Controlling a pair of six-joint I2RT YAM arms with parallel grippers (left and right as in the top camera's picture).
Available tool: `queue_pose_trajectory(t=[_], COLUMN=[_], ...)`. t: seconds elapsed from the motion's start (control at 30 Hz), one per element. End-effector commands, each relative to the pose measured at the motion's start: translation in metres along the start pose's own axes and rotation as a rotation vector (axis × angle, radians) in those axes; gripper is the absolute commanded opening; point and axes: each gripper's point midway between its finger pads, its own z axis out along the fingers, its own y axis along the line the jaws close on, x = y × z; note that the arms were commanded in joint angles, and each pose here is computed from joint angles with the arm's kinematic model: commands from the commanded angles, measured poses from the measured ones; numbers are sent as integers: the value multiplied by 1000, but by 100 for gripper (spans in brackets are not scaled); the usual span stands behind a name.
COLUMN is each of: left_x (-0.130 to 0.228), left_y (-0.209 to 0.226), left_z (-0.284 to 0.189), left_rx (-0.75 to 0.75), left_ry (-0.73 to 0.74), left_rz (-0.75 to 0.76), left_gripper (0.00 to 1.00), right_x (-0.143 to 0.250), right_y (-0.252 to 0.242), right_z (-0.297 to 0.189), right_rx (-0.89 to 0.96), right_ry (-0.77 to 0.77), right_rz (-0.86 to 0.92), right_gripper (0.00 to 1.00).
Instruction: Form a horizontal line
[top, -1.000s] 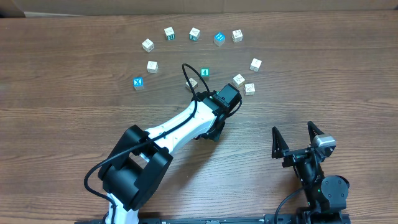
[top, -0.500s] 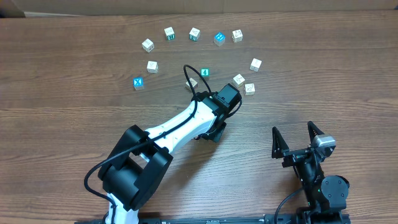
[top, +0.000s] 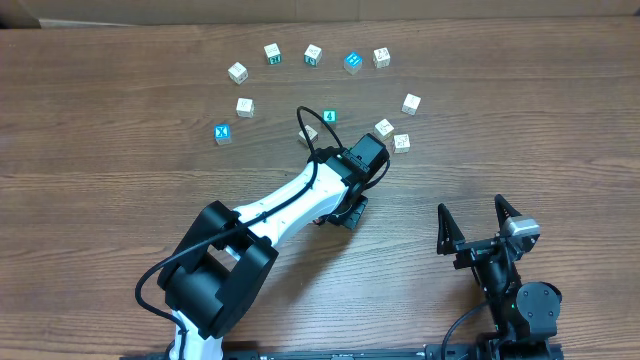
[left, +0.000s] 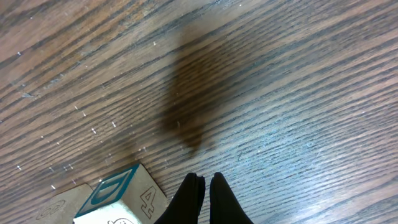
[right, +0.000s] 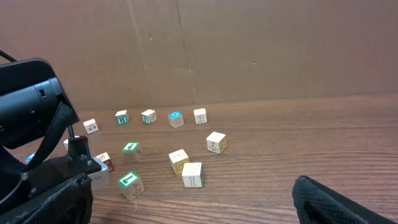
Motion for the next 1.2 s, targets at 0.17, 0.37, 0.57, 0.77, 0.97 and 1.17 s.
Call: queue_pose_trajectory(t=[0.17, 0.37, 0.57, 0.77, 0.97, 1.17], left_x=[6, 7, 9, 8, 9, 9], left_y=[7, 16, 32, 35, 36, 36], left_z=[5, 5, 5, 6, 6, 6], left_rx=[-29, -53, -80, -79, -80, -81], left_ry=[22, 29, 41, 43, 44, 44], left_rz=[-78, -133, -212, -220, -240, -262], left_gripper=[4, 4, 4, 4, 4, 4], right_x=[2, 2, 2, 2, 2, 2], right_y=[0, 0, 0, 0, 0, 0], right_z=[0, 0, 0, 0, 0, 0], right_rx=[-1, -1, -1, -1, -1, -1], right_ry=[-5, -5, -5, -5, -5, -5], right_rz=[1, 1, 1, 1, 1, 1], right_gripper=[100, 100, 100, 100, 100, 100])
